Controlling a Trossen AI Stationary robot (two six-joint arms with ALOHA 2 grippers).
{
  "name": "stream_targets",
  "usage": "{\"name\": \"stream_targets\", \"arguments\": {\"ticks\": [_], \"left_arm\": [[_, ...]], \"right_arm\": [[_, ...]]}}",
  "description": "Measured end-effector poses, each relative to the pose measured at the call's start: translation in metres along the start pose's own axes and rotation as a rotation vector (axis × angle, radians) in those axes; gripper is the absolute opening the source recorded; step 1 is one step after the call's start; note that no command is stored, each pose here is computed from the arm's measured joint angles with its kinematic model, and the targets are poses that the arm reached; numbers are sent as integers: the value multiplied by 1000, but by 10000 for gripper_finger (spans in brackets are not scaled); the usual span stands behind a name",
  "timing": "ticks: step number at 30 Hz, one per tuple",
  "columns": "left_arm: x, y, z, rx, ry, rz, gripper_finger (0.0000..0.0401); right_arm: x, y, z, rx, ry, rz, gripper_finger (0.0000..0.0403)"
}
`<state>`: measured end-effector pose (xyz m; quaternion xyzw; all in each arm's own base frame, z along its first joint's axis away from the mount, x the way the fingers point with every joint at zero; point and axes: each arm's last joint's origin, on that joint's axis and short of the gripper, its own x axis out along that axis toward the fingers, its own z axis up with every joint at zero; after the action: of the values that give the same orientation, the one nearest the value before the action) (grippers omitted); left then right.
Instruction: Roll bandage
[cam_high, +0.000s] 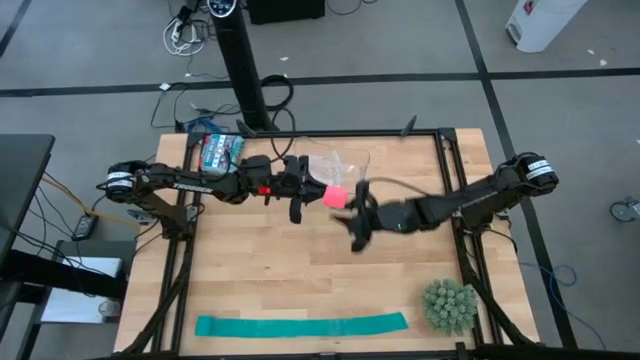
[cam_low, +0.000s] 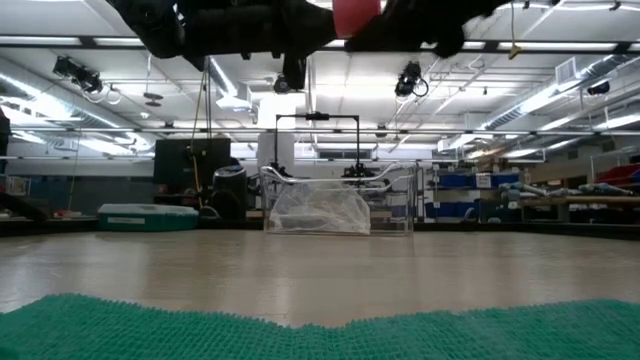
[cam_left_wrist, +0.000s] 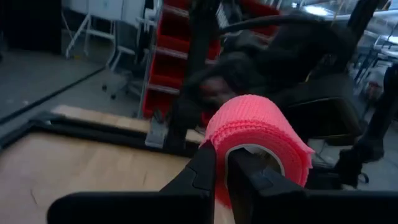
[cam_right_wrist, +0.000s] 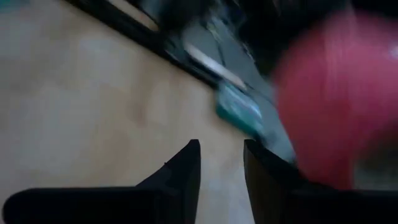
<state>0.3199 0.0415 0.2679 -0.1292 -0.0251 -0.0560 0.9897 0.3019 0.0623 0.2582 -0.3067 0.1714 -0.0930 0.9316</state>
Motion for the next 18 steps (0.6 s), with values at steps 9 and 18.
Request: {"name": "stream_targets", "arguments": {"ticks": [9,18], "left_arm": [[-1,3,-3,13,25,10,31],[-3,7,-27,74,257,76,31]], "right_arm": [[-2,6,0,9,-8,74,113],[-17,21,7,4,31,37,113]]}}
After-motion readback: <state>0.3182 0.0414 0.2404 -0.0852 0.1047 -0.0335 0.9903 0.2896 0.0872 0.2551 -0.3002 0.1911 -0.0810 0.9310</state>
